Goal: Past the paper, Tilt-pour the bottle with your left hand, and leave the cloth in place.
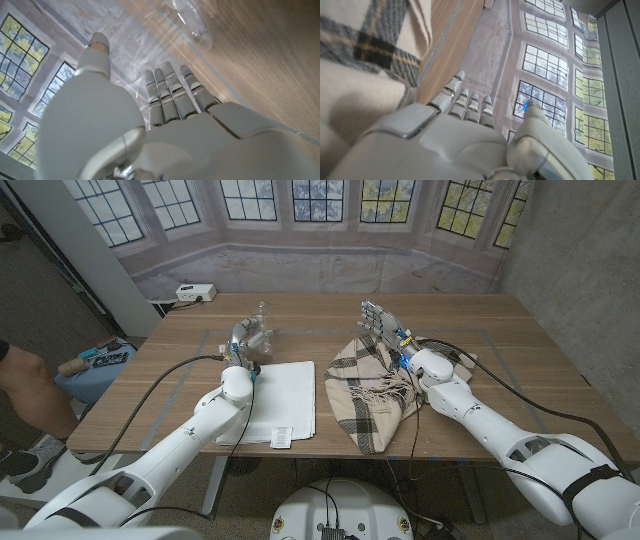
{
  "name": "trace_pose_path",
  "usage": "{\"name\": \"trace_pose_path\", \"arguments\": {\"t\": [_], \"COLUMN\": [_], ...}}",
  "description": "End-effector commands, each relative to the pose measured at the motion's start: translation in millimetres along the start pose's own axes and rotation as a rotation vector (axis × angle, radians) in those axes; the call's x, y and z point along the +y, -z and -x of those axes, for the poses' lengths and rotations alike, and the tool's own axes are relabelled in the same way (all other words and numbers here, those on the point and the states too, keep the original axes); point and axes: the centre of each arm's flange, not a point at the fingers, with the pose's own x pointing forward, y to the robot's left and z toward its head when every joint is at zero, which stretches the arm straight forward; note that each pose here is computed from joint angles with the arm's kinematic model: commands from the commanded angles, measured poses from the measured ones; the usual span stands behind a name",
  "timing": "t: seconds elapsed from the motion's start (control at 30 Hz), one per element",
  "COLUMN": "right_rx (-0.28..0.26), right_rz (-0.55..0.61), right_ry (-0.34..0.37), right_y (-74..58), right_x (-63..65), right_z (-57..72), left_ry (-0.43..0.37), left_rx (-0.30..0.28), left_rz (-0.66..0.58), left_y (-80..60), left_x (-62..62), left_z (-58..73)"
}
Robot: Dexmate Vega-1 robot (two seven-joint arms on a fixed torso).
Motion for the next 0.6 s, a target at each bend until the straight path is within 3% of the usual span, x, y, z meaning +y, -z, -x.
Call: {"name": "trace_pose_path", "arguments": {"t": [0.03,0.6], "right_rx": [-0.001,-0.005], "right_rz": [-0.001,0.0], "right_ry": [-0.001,-0.001], "right_y": [0.9,0.3], "right_x": [3.5,6.8], "right_z": [6.4,12.1], "left_ry": [-0.014,0.031], "left_rx": [-0.036,-0.031], "left_rz": [-0.007,0.032], "left_y": [7.1,15.9], "left_x": [3.3,4.2], "left_z": [4.9,8.1]}}
